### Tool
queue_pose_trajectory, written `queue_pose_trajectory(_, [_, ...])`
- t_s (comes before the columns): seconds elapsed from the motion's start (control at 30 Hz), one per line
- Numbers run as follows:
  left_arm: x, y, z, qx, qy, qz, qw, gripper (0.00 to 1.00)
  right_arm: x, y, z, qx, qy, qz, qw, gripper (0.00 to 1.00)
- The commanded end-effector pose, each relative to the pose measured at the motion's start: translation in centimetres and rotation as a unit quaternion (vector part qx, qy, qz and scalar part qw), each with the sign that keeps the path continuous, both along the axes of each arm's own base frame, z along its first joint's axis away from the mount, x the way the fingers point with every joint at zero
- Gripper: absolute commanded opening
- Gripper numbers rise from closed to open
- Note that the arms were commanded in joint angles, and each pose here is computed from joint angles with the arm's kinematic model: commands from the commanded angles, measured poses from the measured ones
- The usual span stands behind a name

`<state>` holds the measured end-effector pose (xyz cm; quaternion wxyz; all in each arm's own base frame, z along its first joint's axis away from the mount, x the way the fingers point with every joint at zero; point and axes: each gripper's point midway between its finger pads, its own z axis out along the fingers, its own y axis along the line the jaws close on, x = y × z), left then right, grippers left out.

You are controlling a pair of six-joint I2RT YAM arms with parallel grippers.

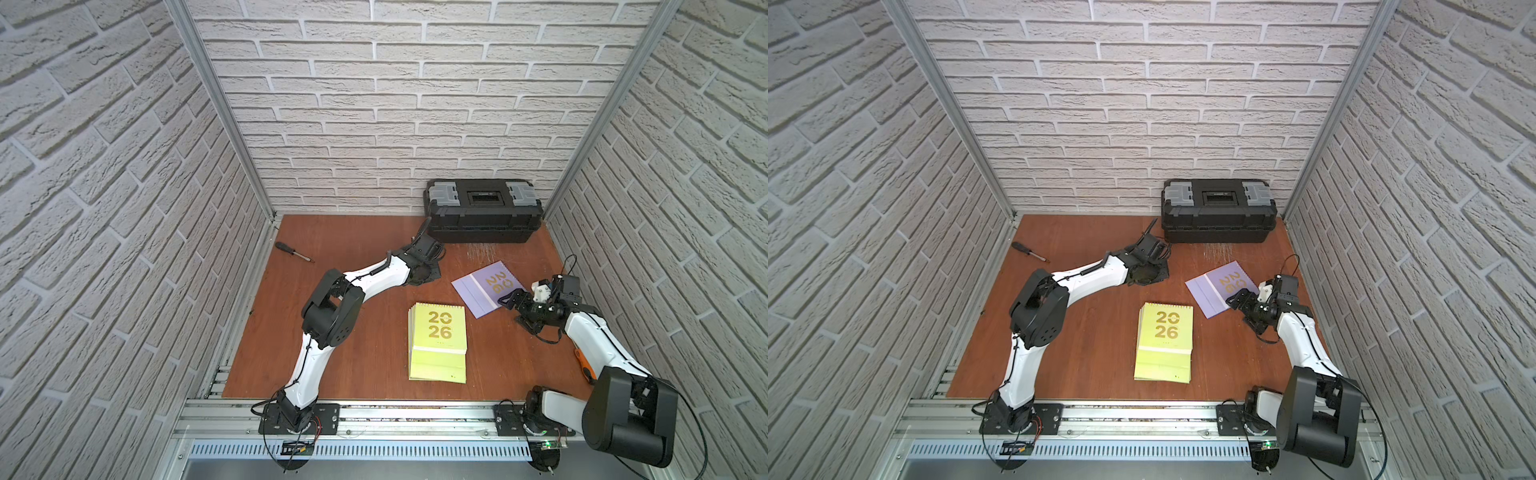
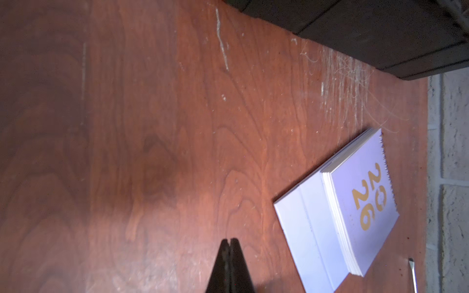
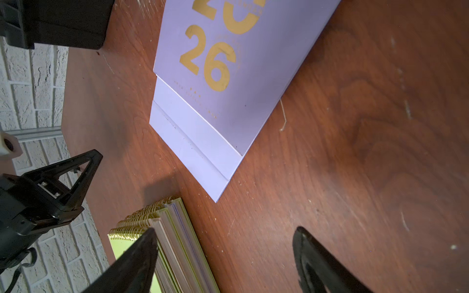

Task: Stack the calendars
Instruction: Pick up the calendar at the center of the board.

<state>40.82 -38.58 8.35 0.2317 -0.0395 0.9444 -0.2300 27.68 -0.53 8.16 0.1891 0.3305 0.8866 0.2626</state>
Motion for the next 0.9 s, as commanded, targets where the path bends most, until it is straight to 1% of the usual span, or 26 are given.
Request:
queue_pose_trajectory(0.0, [2.1,-1.7,0.7,-0.034,-0.023,0.003,0.999,0.00,1.2,-0.9,0.7,0.000,-0.022,-0.013,1.000,0.85])
queue_pose_trajectory(0.13, [2.9,-3.3,-0.4,-0.067,-0.012,0.004,0.998,0.00,1.4,-1.7,-0.2,0.014,-0.012,-0.033,0.999,0.86])
queue_pose_trajectory(0.33, [3.9,-5.2,-0.8,-0.104,-0.007,0.007,0.995,0.00,2.1,-3.0,-0.6,0.026,-0.009,-0.055,0.998,0.86])
queue_pose_trajectory(0.57, [4.7,-7.1,-1.7,-0.130,0.003,0.003,0.992,0.00,3.0,-3.8,-0.9,0.033,-0.005,-0.066,0.997,0.87])
queue_pose_trajectory(0.87, [5.1,-9.4,-2.6,-0.145,0.016,-0.009,0.989,0.00,3.8,-4.4,-1.6,0.038,0.001,-0.076,0.996,0.88])
